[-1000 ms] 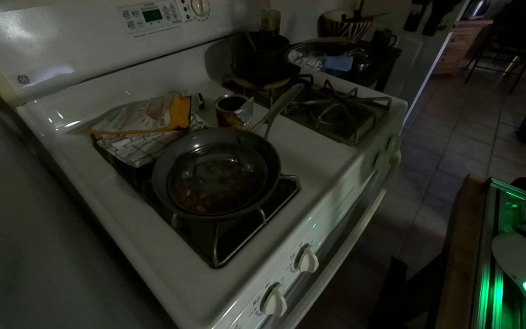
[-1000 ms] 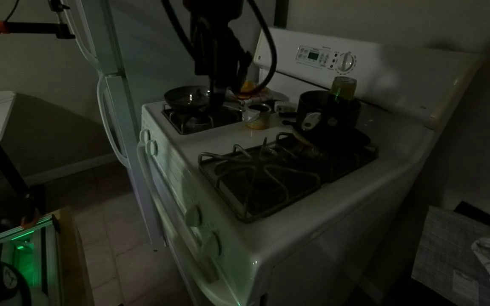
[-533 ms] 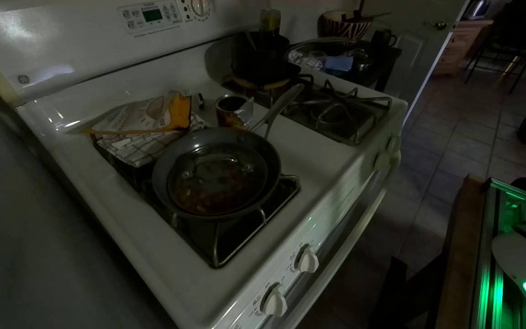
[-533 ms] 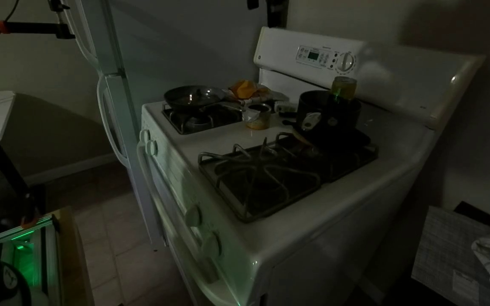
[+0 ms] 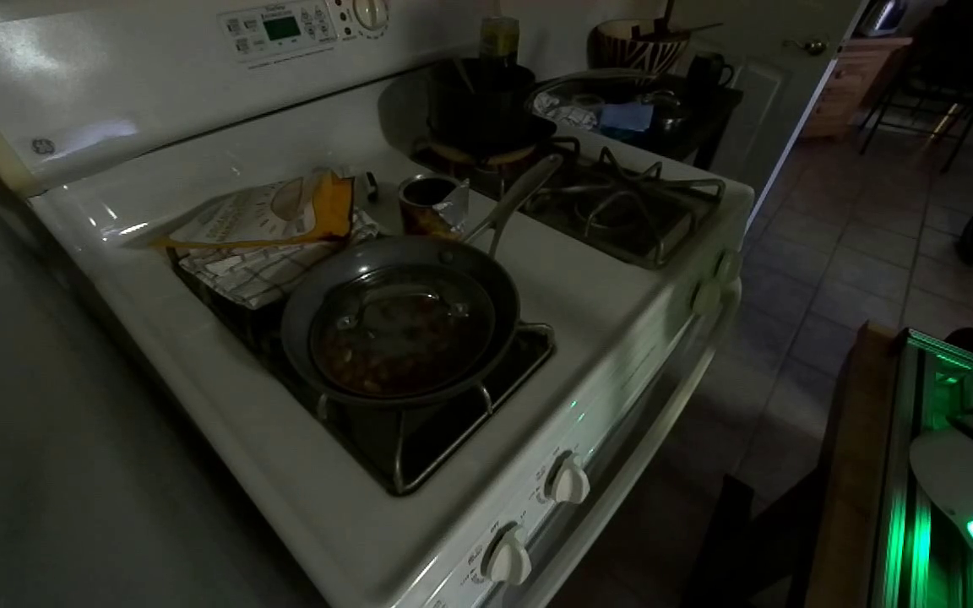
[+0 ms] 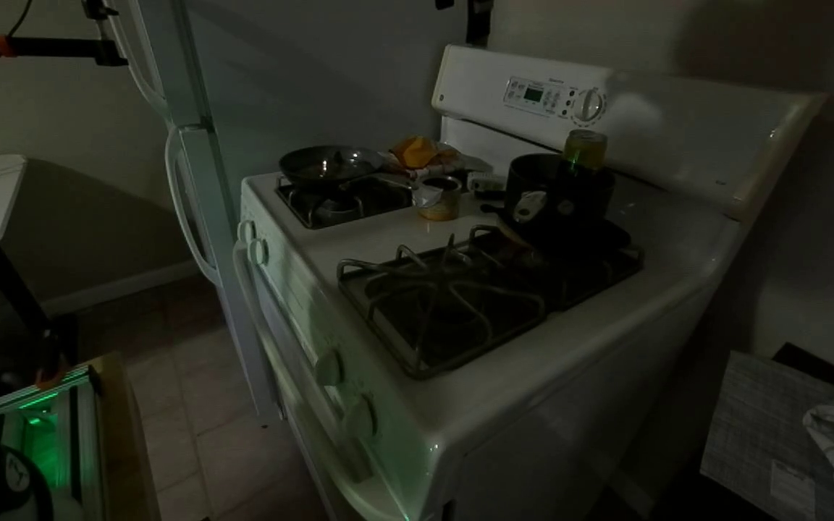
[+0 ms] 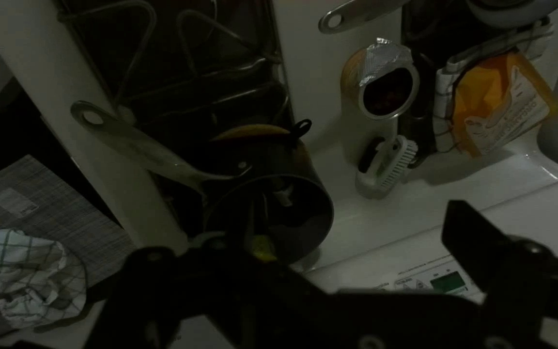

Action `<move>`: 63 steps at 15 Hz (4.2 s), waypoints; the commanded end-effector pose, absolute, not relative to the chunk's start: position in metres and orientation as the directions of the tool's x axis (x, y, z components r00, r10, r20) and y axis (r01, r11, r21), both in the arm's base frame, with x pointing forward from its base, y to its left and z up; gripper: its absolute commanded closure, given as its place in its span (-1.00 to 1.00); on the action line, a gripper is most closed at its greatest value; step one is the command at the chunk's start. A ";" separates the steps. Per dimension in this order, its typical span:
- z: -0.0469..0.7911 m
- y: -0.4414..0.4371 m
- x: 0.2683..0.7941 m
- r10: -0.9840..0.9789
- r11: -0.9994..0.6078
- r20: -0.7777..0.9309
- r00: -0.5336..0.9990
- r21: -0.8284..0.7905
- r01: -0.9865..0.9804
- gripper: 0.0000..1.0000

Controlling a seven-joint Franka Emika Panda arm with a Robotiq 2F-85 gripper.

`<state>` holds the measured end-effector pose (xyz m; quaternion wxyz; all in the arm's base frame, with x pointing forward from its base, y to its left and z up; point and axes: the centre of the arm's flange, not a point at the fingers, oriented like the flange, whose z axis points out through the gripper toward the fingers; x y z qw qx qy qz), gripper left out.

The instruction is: Move the brush to the front right plate of the stove.

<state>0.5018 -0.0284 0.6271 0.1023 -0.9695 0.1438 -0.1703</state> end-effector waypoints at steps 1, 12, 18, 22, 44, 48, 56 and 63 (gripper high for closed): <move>0.623 0.004 0.512 -0.444 -0.894 0.280 0.851 -0.198 -0.401 -1.00; 0.546 0.133 0.643 -0.581 -0.795 -0.040 0.813 -0.185 -0.577 -1.00; 0.518 0.138 0.630 -0.562 -0.809 -0.057 0.825 -0.173 -0.562 -1.00; 0.496 0.153 0.652 -0.576 -0.774 -0.076 0.814 -0.270 -0.573 -1.00; 0.348 0.155 0.784 -0.580 -0.812 0.252 0.775 -0.111 -0.572 -0.20; 0.333 0.159 0.783 -0.577 -0.812 0.244 0.780 -0.071 -0.579 -0.07; 0.312 0.170 0.789 -0.569 -0.807 0.244 0.785 0.019 -0.590 0.04; 0.319 0.172 0.788 -0.562 -0.803 0.271 0.782 0.051 -0.594 0.91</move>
